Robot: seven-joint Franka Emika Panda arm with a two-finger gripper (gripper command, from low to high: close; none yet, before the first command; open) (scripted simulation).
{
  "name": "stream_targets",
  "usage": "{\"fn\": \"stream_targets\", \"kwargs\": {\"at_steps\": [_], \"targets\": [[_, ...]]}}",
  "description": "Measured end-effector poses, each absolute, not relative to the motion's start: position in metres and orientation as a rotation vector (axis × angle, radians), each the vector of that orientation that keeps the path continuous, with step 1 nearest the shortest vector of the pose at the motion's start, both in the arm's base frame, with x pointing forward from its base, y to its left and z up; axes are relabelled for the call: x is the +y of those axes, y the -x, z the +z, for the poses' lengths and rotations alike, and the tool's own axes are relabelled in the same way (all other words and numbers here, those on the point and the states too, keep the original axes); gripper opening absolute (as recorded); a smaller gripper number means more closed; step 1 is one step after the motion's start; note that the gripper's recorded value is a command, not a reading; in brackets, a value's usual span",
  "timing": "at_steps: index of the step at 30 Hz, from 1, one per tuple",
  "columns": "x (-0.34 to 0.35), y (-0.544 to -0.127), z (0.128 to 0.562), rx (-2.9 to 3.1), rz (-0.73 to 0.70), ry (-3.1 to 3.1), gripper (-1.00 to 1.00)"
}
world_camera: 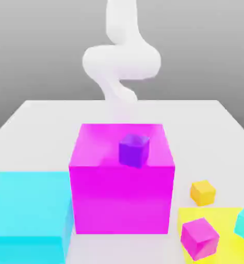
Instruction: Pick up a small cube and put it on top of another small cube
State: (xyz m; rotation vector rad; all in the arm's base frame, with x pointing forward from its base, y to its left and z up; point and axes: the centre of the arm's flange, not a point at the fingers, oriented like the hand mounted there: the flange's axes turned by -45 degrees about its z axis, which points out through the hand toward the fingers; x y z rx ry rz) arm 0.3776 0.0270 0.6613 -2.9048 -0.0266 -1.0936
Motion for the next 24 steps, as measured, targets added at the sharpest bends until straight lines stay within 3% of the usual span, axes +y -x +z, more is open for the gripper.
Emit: {"fn": "stream_targets", "kwargs": {"at_steps": [4, 9, 14, 19, 24], "targets": [[0.084, -0.414, 0.562, -0.117, -0.858, 2.936, 0.00], [0.153, -0.415, 0.437, -0.229, -0.578, 2.980, 0.00], [0.207, -0.373, 0.318, -0.345, -0.309, 3.031, 0.00], [0.235, -0.301, 0.215, -0.472, -0.057, 3.089, 0.00], [0.237, -0.284, 0.160, -0.494, -0.002, 3.101, 0.00]]}}
